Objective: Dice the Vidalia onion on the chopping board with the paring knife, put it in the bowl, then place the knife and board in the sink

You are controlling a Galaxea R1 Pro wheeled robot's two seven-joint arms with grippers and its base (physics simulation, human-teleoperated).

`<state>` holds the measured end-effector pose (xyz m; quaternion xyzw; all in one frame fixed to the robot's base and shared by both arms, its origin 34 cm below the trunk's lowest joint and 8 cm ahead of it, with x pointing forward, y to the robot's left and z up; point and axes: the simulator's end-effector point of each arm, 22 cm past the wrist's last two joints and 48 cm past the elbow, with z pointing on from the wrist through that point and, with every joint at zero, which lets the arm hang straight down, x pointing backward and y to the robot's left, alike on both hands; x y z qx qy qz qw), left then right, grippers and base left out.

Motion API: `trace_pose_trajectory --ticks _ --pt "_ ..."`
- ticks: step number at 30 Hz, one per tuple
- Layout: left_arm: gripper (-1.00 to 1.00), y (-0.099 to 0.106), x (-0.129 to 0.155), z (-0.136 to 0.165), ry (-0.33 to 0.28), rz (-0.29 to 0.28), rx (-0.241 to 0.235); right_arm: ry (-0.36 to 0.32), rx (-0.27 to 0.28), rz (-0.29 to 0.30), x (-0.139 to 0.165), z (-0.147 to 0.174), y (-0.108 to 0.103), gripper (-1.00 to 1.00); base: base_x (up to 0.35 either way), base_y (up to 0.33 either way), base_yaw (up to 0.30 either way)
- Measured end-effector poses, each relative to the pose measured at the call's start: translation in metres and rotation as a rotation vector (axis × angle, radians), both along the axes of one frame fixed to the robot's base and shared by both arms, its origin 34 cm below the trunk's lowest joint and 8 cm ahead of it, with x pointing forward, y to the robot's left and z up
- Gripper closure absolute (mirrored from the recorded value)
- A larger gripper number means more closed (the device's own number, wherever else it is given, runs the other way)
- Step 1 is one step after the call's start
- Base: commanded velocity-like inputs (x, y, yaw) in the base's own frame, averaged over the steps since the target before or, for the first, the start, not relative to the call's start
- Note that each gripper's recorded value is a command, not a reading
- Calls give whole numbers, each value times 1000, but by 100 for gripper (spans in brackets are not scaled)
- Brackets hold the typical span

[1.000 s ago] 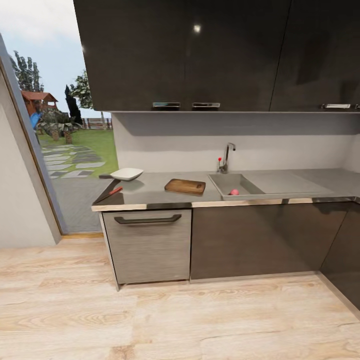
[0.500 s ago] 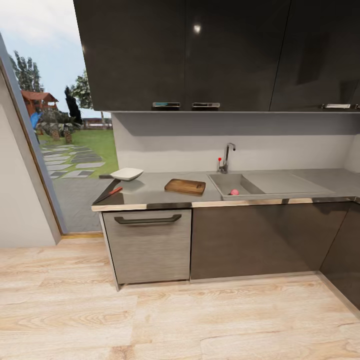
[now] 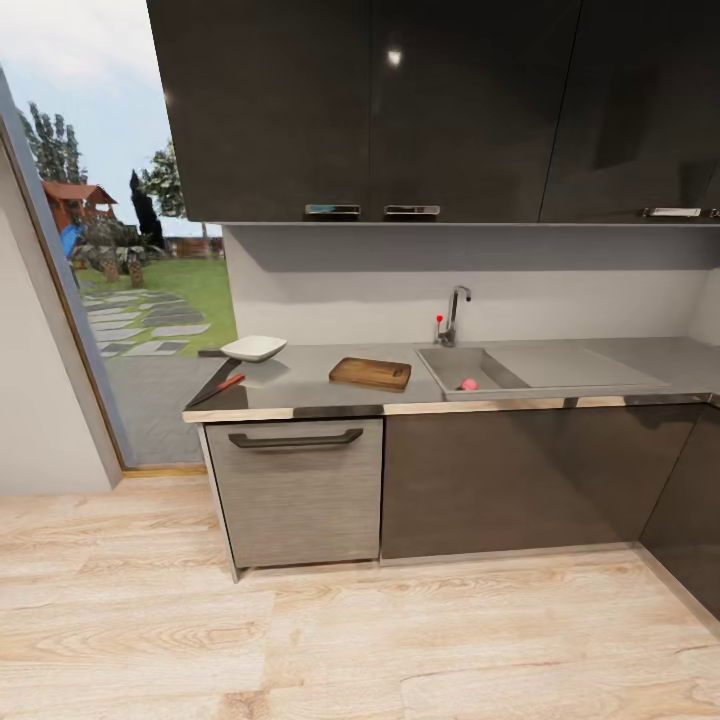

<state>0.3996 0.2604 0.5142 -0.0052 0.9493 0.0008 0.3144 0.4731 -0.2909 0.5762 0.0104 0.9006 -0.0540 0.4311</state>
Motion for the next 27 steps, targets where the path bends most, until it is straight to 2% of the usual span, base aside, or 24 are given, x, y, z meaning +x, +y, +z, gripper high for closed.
trace_pose_trajectory --ticks 22,23,24,27 --pt "-100 0 -2 -1 5 0 0 -30 -1 -7 4 5 -1 -100 0 0 0" --pt "-100 0 -2 -1 5 -1 1 -38 -5 -12 7 9 -2 -100 0 0 0" --pt "-100 0 -2 -1 4 -1 1 -99 -31 -47 29 33 -10 -100 0 0 0" --pt "-100 1 -2 -1 4 0 3 -139 -60 -93 51 62 -21 -100 0 0 0"
